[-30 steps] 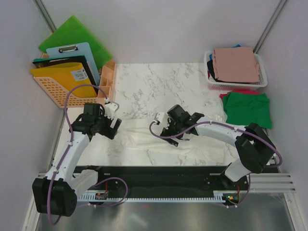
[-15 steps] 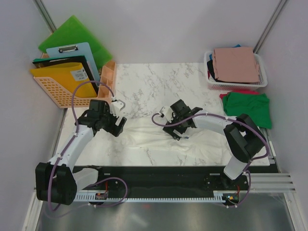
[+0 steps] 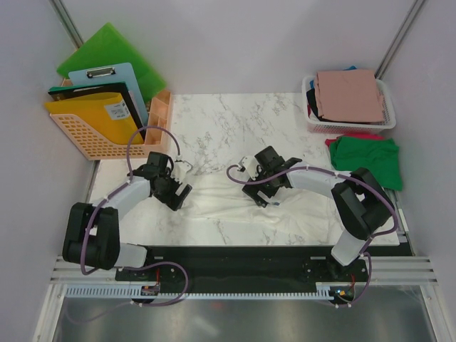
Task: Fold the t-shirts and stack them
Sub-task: Fold the tshirt
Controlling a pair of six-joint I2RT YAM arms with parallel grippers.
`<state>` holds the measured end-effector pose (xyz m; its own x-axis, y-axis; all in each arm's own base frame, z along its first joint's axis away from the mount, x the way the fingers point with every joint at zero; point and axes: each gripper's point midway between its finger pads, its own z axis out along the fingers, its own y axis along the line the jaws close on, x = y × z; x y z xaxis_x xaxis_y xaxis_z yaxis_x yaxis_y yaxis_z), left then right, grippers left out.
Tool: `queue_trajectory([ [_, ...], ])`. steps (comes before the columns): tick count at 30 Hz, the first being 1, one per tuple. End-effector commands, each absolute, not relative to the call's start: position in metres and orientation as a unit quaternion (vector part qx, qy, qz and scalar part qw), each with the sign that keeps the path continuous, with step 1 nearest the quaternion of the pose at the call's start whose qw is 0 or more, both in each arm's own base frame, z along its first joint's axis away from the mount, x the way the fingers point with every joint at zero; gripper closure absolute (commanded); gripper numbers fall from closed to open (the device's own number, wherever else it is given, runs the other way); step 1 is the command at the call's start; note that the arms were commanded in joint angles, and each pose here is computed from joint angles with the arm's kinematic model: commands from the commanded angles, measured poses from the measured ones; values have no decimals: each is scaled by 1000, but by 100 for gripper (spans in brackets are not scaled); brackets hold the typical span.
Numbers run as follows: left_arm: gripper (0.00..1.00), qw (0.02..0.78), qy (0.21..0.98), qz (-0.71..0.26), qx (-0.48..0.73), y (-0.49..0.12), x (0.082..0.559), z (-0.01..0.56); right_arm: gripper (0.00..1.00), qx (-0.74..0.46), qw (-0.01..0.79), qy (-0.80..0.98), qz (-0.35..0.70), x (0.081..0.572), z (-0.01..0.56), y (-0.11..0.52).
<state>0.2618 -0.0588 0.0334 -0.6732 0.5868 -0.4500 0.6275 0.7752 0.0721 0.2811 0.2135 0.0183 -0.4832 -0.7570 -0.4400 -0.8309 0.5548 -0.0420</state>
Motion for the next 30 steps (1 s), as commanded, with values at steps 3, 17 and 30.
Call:
queue_trajectory([
  [3, 0, 200, 916, 1, 348, -41, 263, 14, 2, -457, 206, 860, 97, 277, 12, 212],
  [17, 0, 141, 926, 113, 331, 27, 225, 14, 2, -450, 220, 859, 108, 280, 17, 214],
  [30, 0, 159, 934, 97, 304, 53, 196, 29, 2, -451, 213, 862, 94, 284, 6, 210],
])
